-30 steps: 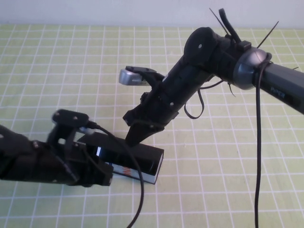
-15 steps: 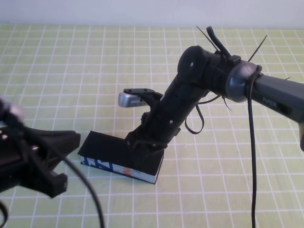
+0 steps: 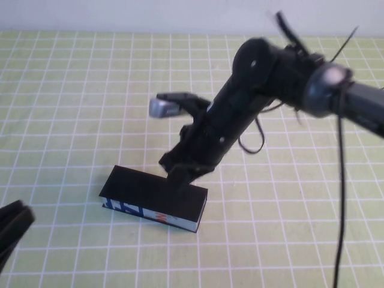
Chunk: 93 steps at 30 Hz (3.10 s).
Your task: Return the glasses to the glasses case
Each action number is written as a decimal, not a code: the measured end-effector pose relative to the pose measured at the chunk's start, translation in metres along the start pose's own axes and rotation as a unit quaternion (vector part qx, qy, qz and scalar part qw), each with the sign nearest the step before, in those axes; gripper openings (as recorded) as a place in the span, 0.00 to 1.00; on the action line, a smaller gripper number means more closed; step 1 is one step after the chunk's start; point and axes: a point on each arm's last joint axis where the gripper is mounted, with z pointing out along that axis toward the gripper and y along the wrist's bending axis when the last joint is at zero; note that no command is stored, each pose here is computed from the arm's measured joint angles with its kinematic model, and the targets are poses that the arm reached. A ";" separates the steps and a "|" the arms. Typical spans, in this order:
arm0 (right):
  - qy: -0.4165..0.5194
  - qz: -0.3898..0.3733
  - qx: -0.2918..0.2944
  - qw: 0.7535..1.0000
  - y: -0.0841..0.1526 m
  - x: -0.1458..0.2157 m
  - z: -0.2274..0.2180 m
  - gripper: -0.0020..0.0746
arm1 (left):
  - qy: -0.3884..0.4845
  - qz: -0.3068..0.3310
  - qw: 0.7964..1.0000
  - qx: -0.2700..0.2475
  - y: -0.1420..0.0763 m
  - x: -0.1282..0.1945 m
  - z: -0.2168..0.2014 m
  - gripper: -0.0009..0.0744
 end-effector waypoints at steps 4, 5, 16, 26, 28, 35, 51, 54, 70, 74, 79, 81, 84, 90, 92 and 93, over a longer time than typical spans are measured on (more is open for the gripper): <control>-0.033 -0.031 0.019 0.999 0.029 0.012 -0.042 0.01 | -0.066 0.010 0.998 -0.022 -0.001 0.021 -0.020 0.01; -0.041 -0.038 0.024 0.998 0.037 0.019 -0.053 0.01 | -0.076 0.011 0.997 -0.028 0.000 0.027 -0.022 0.01; -0.151 -0.062 0.090 0.982 0.103 0.118 -0.140 0.01 | -0.060 -0.013 0.994 -0.093 0.017 0.092 -0.010 0.01; -0.262 -0.067 0.136 0.953 0.115 0.218 -0.151 0.01 | -0.053 -0.015 0.995 -0.086 0.016 0.094 -0.010 0.01; -0.296 -0.067 0.144 0.942 0.111 0.235 -0.147 0.01 | -0.053 -0.015 0.995 -0.086 0.015 0.094 -0.009 0.01; -0.365 -0.023 0.136 0.921 0.088 0.275 -0.112 0.01 | -0.052 -0.015 0.995 -0.085 0.015 0.094 -0.009 0.01; -0.336 -0.001 0.158 0.929 0.065 0.297 -0.081 0.01 | -0.051 -0.015 0.995 -0.084 0.015 0.094 -0.009 0.01; -0.380 -0.008 0.225 0.897 0.051 0.305 -0.088 0.01 | -0.051 -0.015 0.995 -0.084 0.015 0.094 -0.009 0.01; -0.584 0.022 0.443 0.680 0.010 0.386 -0.069 0.01 | -0.051 -0.015 0.995 -0.084 0.015 0.094 -0.009 0.01; -0.590 0.028 0.436 0.679 0.010 0.386 -0.069 0.01 | -0.051 -0.015 0.995 -0.084 0.015 0.094 -0.009 0.01; -0.593 0.031 0.432 0.679 0.010 0.386 -0.069 0.01 | -0.051 -0.015 0.995 -0.084 0.015 0.094 -0.009 0.01; -0.593 0.031 0.433 0.679 0.010 0.386 -0.069 0.01 | -0.051 -0.015 0.995 -0.084 0.015 0.094 -0.009 0.01; -0.591 0.033 0.430 0.682 0.010 0.386 -0.068 0.01 | -0.051 -0.015 0.995 -0.084 0.015 0.094 -0.009 0.01; -0.552 0.074 0.412 0.721 0.005 0.390 -0.057 0.01 | -0.051 -0.015 0.995 -0.084 0.015 0.094 -0.009 0.01; -0.532 0.086 0.411 0.735 0.004 0.392 -0.053 0.01 | -0.051 -0.015 0.995 -0.084 0.015 0.094 -0.009 0.01; -0.527 0.087 0.413 0.738 0.003 0.393 -0.053 0.01 | -0.051 -0.015 0.995 -0.084 0.015 0.094 -0.009 0.01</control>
